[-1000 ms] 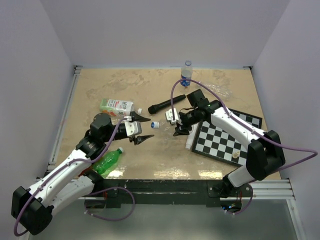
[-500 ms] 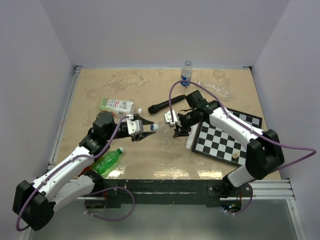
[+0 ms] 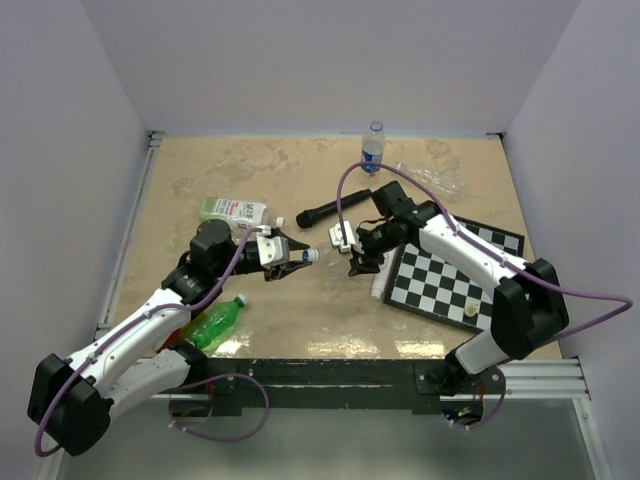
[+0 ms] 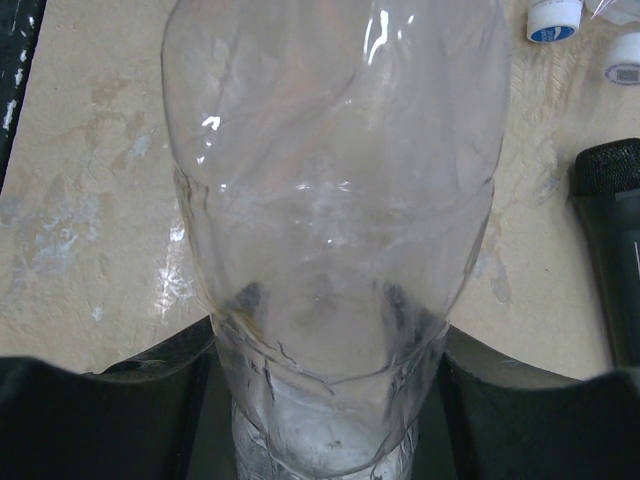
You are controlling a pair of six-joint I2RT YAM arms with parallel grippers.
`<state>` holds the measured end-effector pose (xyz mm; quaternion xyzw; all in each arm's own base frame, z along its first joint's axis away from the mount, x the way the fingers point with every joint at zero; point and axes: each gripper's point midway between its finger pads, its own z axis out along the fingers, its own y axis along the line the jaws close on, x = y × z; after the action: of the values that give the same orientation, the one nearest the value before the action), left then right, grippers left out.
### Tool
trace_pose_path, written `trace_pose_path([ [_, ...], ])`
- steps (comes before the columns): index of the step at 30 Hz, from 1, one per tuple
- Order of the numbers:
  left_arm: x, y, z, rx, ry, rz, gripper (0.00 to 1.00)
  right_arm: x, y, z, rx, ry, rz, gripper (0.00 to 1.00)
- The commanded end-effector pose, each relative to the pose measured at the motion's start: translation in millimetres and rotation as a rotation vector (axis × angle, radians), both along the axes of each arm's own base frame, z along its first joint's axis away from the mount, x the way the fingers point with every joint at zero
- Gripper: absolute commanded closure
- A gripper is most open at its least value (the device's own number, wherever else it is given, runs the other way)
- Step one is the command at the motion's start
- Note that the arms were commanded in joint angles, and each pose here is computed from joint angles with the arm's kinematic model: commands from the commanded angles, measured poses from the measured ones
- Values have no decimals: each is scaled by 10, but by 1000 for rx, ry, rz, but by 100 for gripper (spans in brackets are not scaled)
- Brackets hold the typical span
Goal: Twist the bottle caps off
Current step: Unscrew the bottle cap from the plastic bottle.
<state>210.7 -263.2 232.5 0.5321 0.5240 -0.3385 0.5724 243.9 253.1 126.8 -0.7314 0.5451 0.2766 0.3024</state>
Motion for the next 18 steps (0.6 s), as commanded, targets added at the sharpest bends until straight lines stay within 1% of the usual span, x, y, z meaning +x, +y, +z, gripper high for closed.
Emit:
trace_pose_path([
  [1,-23,-32,109,-14,-3,-25,58,40,102,207,56,-45,24,91],
  [8,-23,-34,98,-10,7,-23,51,42,100,210,55,-46,24,91],
  [9,-22,-36,108,-12,6,-23,51,42,100,205,54,-45,24,91],
  [11,-27,-41,106,-14,8,-27,57,42,100,205,54,-45,24,91],
  [13,-41,-45,120,-20,14,-32,60,38,100,205,54,-43,24,91],
  [18,-66,-67,160,-40,31,-46,60,39,96,182,49,-37,21,91],
])
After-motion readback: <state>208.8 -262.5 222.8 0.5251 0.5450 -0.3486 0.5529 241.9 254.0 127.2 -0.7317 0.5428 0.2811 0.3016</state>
